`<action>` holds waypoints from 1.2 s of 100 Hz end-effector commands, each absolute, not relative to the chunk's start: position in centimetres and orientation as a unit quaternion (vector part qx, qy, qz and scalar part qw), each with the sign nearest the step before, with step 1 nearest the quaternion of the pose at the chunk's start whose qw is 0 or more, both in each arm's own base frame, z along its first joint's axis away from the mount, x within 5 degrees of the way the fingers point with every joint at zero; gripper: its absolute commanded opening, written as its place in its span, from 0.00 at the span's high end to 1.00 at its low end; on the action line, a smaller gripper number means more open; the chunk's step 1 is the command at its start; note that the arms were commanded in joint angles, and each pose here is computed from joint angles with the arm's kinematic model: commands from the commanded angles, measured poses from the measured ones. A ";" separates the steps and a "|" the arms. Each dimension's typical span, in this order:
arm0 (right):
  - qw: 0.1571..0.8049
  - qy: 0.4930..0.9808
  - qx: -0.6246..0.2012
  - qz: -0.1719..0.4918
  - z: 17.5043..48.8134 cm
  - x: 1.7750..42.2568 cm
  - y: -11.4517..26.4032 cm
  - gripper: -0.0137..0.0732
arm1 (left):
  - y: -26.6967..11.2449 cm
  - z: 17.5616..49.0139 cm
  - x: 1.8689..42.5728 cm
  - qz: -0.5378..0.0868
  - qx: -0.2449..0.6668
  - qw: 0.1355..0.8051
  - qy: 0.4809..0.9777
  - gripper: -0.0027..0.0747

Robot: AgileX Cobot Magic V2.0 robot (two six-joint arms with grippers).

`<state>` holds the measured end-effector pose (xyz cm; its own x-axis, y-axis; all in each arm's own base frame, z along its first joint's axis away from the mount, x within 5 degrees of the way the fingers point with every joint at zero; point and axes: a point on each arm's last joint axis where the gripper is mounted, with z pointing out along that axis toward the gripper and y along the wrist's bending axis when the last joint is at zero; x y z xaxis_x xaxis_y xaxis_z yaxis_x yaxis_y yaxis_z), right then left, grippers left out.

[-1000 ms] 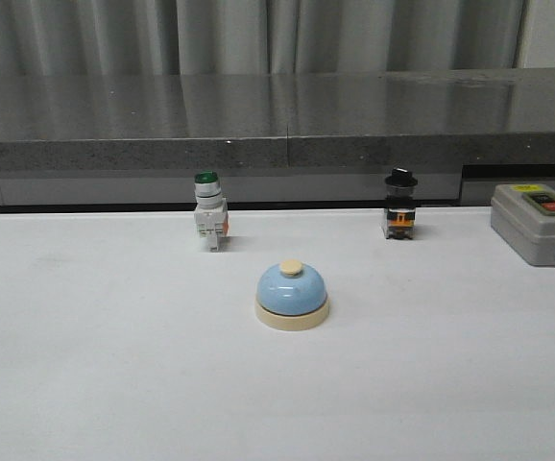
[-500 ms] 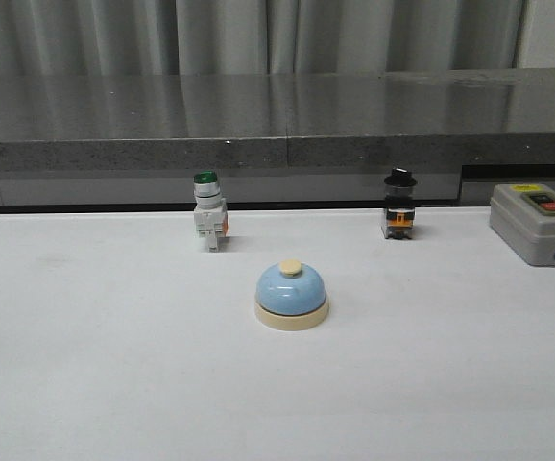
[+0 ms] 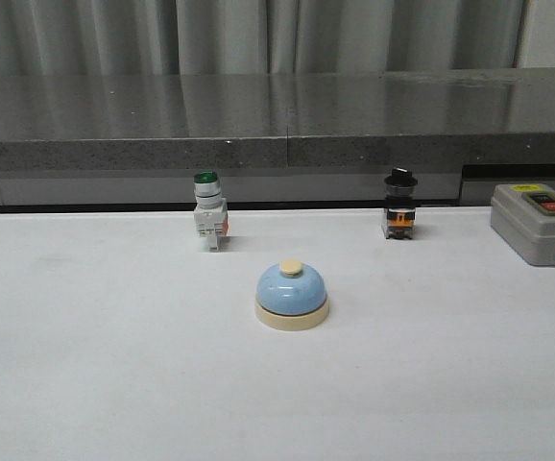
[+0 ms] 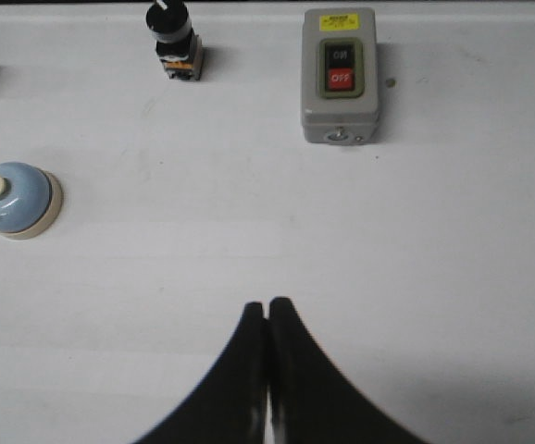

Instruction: Place and press bell with both arms

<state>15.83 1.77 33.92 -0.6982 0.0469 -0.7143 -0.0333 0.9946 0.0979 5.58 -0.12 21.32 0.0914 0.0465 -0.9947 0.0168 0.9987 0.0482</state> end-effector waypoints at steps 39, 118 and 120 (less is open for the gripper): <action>0.326 0.930 -0.129 0.107 33.7 23.4 8.0 0.91 | -0.1 20.7 5.5 0.007 0.016 0.758 0.652 0.99; 0.220 0.937 -0.242 0.124 27.4 33.9 21.0 0.91 | -0.1 20.7 5.5 0.007 0.016 0.758 0.652 0.99; 0.217 0.937 -0.242 0.125 27.2 34.0 21.1 0.91 | -0.1 20.7 5.5 0.007 0.016 0.758 0.652 0.99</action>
<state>33.65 20.39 25.17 -0.8198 -0.4068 -0.4032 -0.4879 0.8646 0.1198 5.58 -0.12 21.32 0.0914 0.0465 -0.9947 0.0168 0.9987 0.0482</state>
